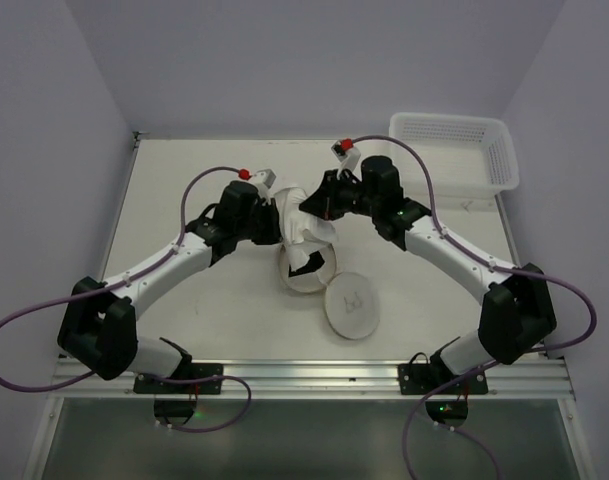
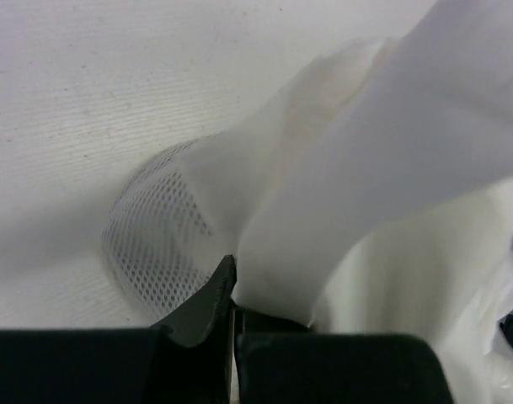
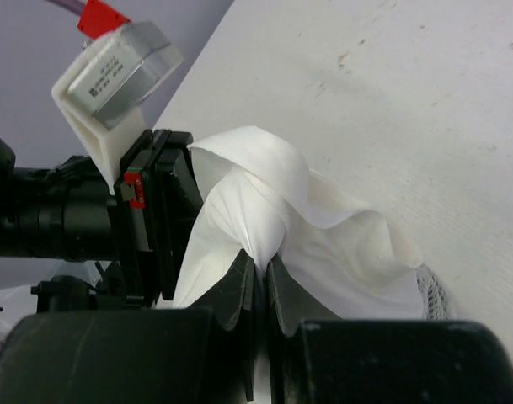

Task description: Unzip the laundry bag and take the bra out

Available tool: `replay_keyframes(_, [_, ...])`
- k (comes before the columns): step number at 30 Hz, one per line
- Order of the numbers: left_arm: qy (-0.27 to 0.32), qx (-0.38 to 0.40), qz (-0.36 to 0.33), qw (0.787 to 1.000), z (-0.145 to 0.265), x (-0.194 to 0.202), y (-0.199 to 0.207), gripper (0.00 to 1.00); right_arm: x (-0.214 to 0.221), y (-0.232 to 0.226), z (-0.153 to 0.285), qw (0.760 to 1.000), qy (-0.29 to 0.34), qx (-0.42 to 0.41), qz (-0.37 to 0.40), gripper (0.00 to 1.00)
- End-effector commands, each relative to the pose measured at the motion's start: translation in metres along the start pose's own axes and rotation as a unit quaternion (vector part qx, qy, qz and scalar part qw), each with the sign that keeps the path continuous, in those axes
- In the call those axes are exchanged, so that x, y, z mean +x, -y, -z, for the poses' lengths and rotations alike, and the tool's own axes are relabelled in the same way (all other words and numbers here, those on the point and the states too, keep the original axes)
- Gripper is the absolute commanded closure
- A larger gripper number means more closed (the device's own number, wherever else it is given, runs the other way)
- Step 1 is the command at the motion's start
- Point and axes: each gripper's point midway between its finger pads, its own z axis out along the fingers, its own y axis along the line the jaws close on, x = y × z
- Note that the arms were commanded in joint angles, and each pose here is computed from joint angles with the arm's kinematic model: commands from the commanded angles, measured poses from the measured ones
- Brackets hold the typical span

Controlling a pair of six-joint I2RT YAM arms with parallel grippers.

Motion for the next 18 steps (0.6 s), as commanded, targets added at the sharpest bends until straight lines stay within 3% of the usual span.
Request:
replay_keyframes(1, [0.019,0.007,-0.004,1.0,0.002,0.002,0.0,1.0,-0.065,-0.024,0.027,0.995,0.093,0.021,0.034,1.0])
replay_keyframes(5, [0.011,-0.034,0.003,0.999,-0.001,0.017,-0.03,1.0,-0.107,-0.014,0.059,0.984,0.151,0.078,0.045,1.0])
replay_keyframes(11, [0.011,-0.038,0.007,0.999,-0.001,0.018,-0.034,1.0,-0.178,-0.004,0.118,0.96,0.229,0.144,0.071,1.0])
replay_keyframes(18, [0.011,-0.036,-0.001,0.999,0.002,0.013,-0.031,1.0,-0.242,0.09,0.185,0.895,0.309,0.318,0.04,1.0])
